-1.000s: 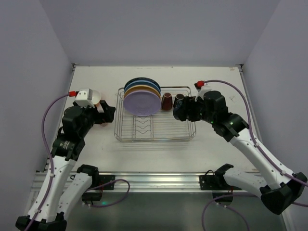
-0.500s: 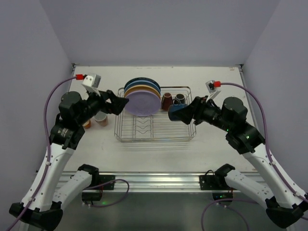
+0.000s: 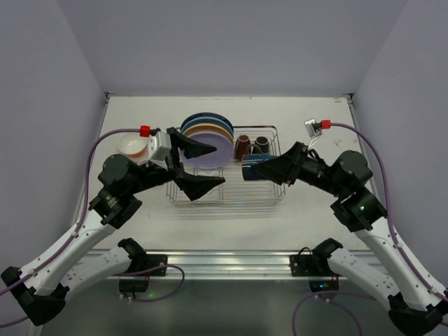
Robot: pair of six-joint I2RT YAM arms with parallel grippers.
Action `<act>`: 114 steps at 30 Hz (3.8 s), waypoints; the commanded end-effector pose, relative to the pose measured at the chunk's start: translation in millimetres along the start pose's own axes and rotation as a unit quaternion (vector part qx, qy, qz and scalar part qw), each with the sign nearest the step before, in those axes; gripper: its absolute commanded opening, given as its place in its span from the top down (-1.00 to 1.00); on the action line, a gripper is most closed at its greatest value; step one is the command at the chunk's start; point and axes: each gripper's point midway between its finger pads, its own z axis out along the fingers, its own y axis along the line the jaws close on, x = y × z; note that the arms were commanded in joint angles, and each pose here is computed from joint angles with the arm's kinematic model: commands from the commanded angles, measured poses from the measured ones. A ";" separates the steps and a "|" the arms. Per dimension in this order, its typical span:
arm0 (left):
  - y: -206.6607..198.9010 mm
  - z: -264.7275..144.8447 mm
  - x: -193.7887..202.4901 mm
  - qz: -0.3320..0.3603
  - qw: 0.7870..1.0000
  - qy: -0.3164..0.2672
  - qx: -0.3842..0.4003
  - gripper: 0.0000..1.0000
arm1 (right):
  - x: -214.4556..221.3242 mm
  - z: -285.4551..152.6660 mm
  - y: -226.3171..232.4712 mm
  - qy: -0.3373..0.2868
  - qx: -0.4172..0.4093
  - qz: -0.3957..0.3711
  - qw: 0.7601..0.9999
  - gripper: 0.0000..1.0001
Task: Unload the mixed dishes from the dish rack
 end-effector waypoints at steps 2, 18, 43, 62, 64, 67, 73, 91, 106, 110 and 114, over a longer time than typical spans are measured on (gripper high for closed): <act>-25.6 8.9 -19.1 0.062 0.994 -0.051 0.068 -1.00 | -7.2 -3.0 43.8 0.004 -0.093 0.014 0.996 1.00; -57.7 50.7 10.8 0.071 0.988 -0.025 0.135 -0.78 | -1.8 3.0 46.7 0.025 -0.123 0.039 0.991 1.00; -39.0 57.8 23.9 0.060 0.997 -0.009 0.050 1.00 | 1.9 9.9 23.6 0.022 -0.087 0.032 0.995 -0.98; 188.0 -107.2 68.4 -0.102 0.783 0.215 -0.574 1.00 | -65.1 -61.1 -101.7 -0.144 0.321 -0.163 0.921 -0.98; 213.2 -146.8 65.9 -0.124 0.744 0.207 -0.623 1.00 | -66.9 -63.7 -106.3 -0.143 0.334 -0.173 0.915 -0.98; 234.7 -208.7 68.5 -0.151 0.683 0.194 -0.687 1.00 | -68.5 -68.4 -116.5 -0.148 0.356 -0.178 0.905 -0.98; 235.5 -268.6 69.2 -0.179 0.621 0.151 -0.748 1.00 | -68.9 -76.3 -137.1 -0.144 0.393 -0.196 0.887 -0.98; 176.8 -299.4 180.7 -0.327 0.511 0.251 -0.754 1.00 | -60.2 -80.3 -125.2 -0.143 0.355 -0.211 0.899 -0.98; 191.3 -342.0 227.8 -0.406 0.422 0.264 -0.767 1.00 | -57.2 -86.0 -116.1 -0.151 0.336 -0.219 0.904 -0.98; 195.9 -355.6 243.4 -0.428 0.412 0.275 -0.756 1.00 | -56.3 -85.4 -115.5 -0.149 0.333 -0.221 0.905 -0.98; 202.7 -366.1 242.5 -0.423 0.406 0.276 -0.762 1.00 | -56.3 -84.9 -115.0 -0.150 0.330 -0.222 0.905 -0.98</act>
